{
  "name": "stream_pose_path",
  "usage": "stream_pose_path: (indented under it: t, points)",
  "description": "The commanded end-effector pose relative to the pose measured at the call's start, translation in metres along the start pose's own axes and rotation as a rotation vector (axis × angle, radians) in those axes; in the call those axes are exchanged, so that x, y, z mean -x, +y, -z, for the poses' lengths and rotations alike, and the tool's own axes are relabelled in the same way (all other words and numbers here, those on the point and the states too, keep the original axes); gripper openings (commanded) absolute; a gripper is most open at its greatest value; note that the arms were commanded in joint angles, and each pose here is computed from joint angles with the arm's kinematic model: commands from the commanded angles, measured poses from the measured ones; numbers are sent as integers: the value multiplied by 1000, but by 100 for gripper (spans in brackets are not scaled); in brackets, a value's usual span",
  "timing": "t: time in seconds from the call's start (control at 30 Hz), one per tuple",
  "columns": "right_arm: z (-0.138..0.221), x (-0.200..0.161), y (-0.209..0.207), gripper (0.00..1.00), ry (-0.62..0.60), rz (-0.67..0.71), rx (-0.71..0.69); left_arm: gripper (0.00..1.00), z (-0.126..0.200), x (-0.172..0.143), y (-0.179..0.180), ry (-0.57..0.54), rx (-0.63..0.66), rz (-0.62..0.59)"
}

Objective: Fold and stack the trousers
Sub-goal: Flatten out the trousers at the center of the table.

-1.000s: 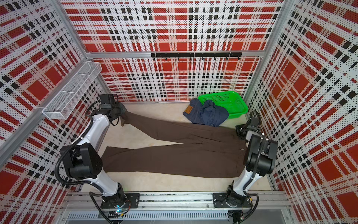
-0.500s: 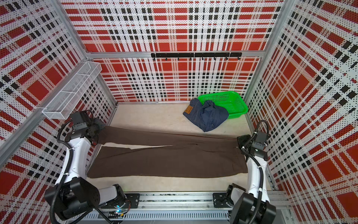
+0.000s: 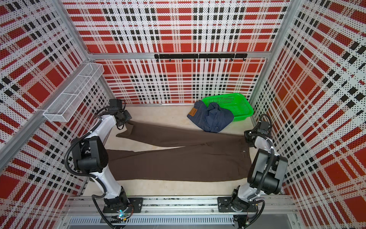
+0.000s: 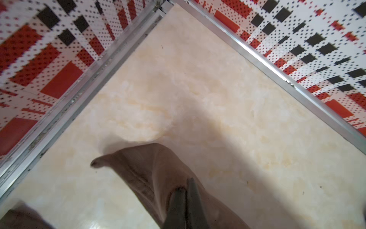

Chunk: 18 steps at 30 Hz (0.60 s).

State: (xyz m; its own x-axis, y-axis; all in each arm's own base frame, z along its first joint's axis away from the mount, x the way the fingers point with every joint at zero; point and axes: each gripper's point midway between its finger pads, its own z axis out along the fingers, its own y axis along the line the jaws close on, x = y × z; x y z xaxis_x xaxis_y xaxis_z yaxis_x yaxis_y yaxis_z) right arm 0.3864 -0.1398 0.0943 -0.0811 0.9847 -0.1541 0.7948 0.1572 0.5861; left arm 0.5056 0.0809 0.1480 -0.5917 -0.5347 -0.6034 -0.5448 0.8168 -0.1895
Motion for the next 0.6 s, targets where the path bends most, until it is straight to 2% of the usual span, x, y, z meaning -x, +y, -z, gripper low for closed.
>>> stream_pose_path:
  t: [0.0,0.23,0.57]
  points:
    - [-14,22,9,0,-87,-16,-11,0,-12,17,-9,-39,64,-16]
    - [-35,19,14,0,-76,-19,-25,0,-41,22,-32,-19,75,-46]
    - [-68,10,21,0,-51,0,-80,0,-81,15,-30,34,106,-62]
